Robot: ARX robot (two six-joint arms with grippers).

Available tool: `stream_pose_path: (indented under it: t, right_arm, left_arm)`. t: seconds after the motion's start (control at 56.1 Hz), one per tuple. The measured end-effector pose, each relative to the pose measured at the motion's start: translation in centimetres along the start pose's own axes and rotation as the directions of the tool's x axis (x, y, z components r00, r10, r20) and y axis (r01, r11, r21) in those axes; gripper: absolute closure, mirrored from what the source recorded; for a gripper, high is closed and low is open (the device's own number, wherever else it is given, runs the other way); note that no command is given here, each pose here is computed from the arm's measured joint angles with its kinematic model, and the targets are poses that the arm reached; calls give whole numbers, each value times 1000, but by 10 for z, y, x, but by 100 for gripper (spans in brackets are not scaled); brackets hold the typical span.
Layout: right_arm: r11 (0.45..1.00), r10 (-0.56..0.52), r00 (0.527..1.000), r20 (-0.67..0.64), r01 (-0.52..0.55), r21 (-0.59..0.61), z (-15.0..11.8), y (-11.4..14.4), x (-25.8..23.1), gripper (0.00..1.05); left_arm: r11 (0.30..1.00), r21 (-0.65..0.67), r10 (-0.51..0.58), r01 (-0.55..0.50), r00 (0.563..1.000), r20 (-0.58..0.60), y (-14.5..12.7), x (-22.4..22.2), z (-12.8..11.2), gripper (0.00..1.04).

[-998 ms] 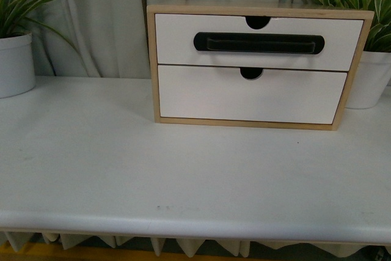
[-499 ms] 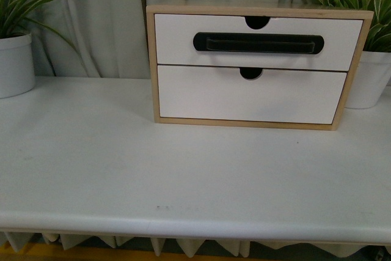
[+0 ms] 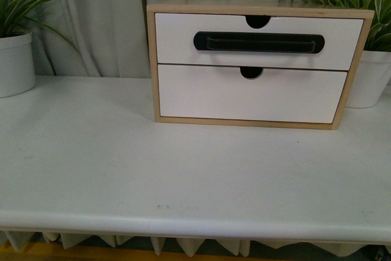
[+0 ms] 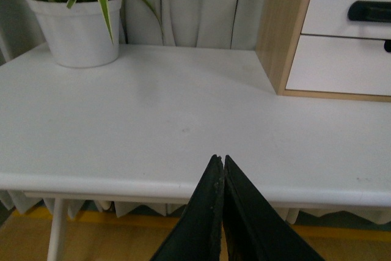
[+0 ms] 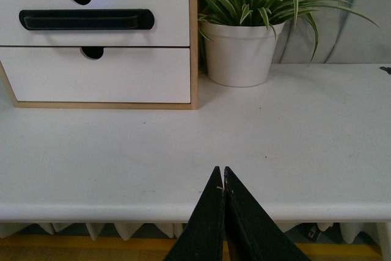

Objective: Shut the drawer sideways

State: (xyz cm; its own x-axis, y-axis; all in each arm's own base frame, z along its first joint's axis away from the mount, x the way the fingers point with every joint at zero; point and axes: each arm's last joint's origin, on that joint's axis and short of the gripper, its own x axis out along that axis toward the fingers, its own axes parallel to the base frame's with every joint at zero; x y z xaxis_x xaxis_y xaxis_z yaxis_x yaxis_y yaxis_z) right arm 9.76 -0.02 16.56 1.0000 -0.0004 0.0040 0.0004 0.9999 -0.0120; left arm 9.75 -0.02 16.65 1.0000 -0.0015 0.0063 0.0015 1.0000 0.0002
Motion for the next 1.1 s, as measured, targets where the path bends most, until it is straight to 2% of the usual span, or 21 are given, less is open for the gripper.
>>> stream_pose_path:
  t: [0.285, 0.321, 0.57, 0.677, 0.802, 0.855, 0.927, 1.105]
  right_arm:
    - [1000, 0, 1000, 1, 0, 0, 0, 0, 0, 104]
    - [1000, 0, 1000, 1, 0, 0, 0, 0, 0, 103]
    - [1000, 0, 1000, 1, 0, 0, 0, 0, 0, 63]
    - [1000, 0, 1000, 1, 0, 0, 0, 0, 0, 39]
    - [1000, 0, 1000, 1, 0, 0, 0, 0, 0, 14]
    - [1000, 0, 1000, 1, 0, 1, 0, 0, 0, 7]
    - [1000, 0, 1000, 1, 0, 2, 0, 0, 0, 10]
    - [1000, 0, 1000, 1, 0, 2, 0, 0, 0, 9]
  left_arm:
    - [1000, -1, 0, 0, 1000, -1, 0, 0, 0, 101]
    - [1000, -2, 0, 0, 1000, -1, 0, 0, 0, 97]
    - [1000, -2, 0, 0, 1000, -1, 0, 0, 0, 55]
    - [1000, -2, 0, 0, 1000, -1, 0, 0, 0, 30]
    - [1000, -2, 0, 0, 1000, -1, 0, 0, 0, 6]
    - [1000, -2, 0, 0, 1000, -1, 0, 0, 0, 6]
    - [1000, -2, 0, 0, 1000, -1, 0, 0, 0, 7]
    - [1000, -2, 0, 0, 1000, -1, 0, 0, 0, 6]
